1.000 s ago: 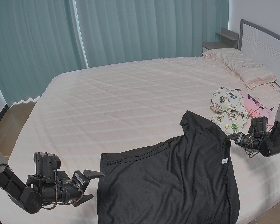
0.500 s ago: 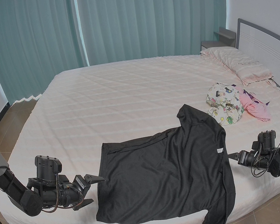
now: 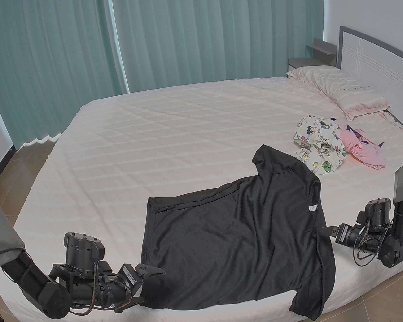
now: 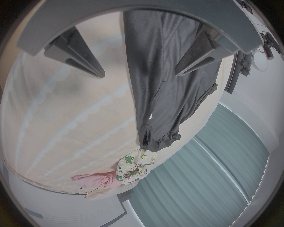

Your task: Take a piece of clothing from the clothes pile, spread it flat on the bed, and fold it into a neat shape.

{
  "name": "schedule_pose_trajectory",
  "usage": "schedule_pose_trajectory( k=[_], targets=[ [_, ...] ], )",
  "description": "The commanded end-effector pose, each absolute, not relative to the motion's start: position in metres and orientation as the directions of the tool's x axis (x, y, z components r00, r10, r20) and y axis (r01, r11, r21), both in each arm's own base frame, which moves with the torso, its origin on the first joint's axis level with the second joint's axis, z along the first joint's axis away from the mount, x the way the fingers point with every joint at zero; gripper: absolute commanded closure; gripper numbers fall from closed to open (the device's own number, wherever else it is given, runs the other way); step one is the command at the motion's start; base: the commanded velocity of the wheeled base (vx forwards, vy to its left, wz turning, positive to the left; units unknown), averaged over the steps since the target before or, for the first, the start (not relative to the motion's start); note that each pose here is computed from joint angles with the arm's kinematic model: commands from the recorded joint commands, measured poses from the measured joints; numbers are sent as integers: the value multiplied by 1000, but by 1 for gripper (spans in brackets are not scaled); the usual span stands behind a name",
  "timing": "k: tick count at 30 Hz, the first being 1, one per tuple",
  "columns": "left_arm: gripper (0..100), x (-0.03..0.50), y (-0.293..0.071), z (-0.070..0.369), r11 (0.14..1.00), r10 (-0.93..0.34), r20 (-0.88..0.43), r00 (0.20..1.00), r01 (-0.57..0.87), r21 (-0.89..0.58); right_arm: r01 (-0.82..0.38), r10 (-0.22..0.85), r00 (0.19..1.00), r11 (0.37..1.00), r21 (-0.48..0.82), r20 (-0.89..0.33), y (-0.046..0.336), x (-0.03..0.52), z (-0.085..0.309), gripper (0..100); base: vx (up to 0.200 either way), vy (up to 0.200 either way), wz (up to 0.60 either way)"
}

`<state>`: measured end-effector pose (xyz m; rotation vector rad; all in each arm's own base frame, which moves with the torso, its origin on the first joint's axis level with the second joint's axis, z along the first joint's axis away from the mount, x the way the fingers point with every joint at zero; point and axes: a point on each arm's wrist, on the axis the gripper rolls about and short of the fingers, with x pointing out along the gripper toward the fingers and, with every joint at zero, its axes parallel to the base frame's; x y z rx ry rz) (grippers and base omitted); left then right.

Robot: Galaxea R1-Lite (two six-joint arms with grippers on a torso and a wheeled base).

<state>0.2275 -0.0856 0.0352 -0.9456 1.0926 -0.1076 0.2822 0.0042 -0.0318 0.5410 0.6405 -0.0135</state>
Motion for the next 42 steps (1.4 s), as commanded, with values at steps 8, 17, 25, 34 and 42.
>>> schedule_pose_trajectory(
  k=[8,17,25,34,42],
  targets=[
    [0,229,-89,29,631,-505,-721,475,-367,-684,206,167,808,819,536,-565,13,306,-57,100,0,0,0],
    [0,229,-89,30,631,-503,-719,479,-365,-684,287,74,796,828,482,-600,2,285,-48,100,0,0,0],
    [0,230,-88,29,631,-498,-721,482,-369,-682,335,-10,777,853,399,-630,-30,271,-42,100,0,0,0],
    [0,231,-87,23,664,-457,-745,486,-371,-649,322,-2,763,869,377,-647,-33,266,-54,0,0,0,0],
    [0,230,-88,8,742,-361,-799,481,-371,-559,299,-12,807,871,391,-590,-35,268,-47,0,0,0,0]
  ],
)
